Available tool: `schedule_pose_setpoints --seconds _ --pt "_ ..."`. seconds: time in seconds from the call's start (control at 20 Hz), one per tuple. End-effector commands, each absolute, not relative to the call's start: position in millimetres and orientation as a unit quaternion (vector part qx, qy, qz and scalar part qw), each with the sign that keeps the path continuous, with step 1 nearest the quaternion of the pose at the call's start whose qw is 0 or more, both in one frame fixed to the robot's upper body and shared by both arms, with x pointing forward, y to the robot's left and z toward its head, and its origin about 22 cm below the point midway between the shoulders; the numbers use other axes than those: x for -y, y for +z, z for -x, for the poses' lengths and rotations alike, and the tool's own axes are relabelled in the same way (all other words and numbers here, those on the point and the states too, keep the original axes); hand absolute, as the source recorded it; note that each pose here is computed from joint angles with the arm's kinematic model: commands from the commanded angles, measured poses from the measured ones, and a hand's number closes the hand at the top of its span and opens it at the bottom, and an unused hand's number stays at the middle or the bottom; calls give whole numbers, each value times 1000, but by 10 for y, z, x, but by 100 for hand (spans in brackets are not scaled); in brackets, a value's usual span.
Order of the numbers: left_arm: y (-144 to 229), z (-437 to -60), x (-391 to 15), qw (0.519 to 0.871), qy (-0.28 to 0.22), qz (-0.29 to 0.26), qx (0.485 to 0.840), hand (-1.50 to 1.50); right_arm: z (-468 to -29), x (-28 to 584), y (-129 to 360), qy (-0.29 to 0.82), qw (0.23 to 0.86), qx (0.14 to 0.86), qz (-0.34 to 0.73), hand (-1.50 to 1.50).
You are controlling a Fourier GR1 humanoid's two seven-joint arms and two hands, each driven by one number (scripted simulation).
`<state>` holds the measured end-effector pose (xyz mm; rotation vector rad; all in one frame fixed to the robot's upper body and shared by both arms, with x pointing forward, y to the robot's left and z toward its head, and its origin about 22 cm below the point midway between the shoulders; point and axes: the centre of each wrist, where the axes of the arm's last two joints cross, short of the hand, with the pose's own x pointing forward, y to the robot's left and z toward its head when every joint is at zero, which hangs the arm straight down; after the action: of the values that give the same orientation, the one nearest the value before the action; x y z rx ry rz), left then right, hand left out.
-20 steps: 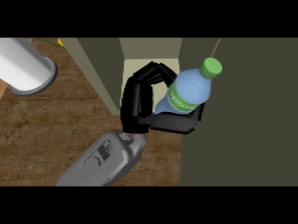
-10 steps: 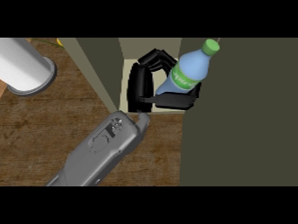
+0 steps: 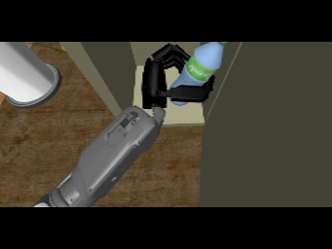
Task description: Pick up the bottled water, place it into the cabinet and close the cabinet
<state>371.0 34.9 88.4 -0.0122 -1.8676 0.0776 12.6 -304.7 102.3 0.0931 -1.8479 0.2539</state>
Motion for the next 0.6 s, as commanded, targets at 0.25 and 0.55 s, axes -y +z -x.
schedule_pose_setpoints --seconds 0.25,0.55 --pt "764 -4031 -576 595 70 -18 801 150 -152 2966 1337 98 558 821 -64 -150" --pt "510 -4105 -647 584 9 -81 808 150 -194 3024 1201 97 563 817 -77 -150"
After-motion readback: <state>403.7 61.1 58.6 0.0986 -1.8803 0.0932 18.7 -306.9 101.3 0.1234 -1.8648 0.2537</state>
